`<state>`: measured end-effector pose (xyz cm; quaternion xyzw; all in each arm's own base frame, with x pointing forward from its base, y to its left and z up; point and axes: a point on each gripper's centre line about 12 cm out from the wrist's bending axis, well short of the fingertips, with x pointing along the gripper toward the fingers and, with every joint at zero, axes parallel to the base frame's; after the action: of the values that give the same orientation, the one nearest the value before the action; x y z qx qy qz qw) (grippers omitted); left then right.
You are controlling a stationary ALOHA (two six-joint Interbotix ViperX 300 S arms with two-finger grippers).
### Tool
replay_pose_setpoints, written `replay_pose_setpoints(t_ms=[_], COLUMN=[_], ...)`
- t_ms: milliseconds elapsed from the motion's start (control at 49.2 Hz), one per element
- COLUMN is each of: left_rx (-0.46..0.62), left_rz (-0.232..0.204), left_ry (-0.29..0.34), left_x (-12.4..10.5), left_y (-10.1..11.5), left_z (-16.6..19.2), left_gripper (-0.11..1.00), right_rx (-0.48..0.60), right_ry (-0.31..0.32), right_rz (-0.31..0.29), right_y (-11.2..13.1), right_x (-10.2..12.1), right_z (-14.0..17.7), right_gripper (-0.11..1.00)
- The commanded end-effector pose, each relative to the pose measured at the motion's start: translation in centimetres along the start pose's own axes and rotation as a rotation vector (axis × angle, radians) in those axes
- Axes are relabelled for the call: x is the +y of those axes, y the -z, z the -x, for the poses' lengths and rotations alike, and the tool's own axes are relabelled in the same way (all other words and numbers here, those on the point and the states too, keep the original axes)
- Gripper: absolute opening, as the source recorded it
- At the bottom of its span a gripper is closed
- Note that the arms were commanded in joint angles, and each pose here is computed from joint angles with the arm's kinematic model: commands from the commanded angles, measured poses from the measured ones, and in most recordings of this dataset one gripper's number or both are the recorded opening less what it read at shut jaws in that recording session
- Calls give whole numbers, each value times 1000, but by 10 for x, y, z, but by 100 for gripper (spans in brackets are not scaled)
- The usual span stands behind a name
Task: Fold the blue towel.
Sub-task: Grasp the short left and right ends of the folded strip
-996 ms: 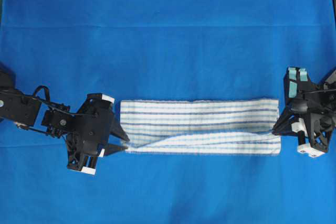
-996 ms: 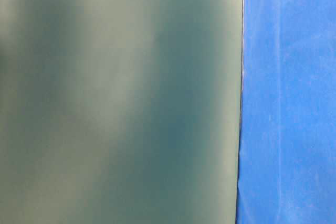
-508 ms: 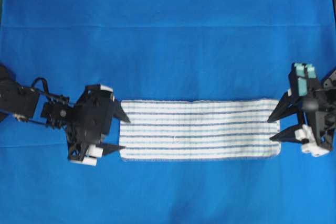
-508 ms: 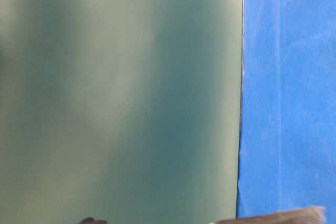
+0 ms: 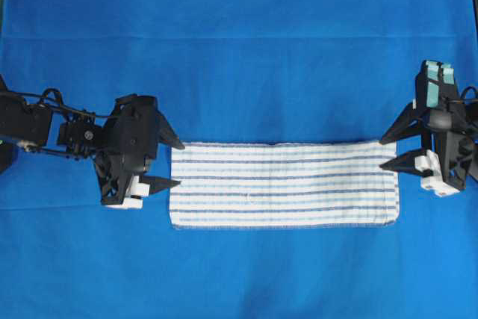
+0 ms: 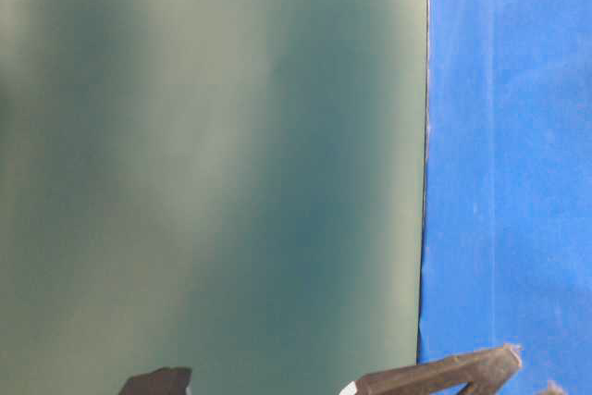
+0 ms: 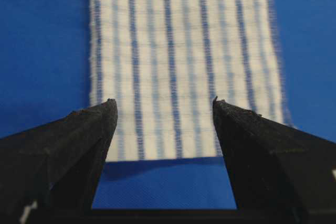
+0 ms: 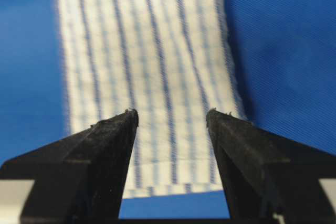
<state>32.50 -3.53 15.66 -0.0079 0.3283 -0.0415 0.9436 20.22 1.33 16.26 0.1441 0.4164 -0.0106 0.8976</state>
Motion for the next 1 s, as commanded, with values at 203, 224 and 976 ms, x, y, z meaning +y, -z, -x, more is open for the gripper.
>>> replay_pose_setpoints(t_ms=[203, 224, 976], left_rx=[38, 41, 184], left_rz=[43, 45, 73], left_ry=[-60, -63, -90], left_x=[26, 27, 39], left_y=[15, 17, 51], left_z=[-23, -24, -37], left_gripper=[68, 68, 22], right_rx=[119, 128, 216], right_ry=[109, 114, 143], right_rz=[-59, -58, -60], right_y=[13, 14, 27], right_x=[-29, -30, -38], right_z=[-28, -30, -46], right_gripper=[62, 62, 2])
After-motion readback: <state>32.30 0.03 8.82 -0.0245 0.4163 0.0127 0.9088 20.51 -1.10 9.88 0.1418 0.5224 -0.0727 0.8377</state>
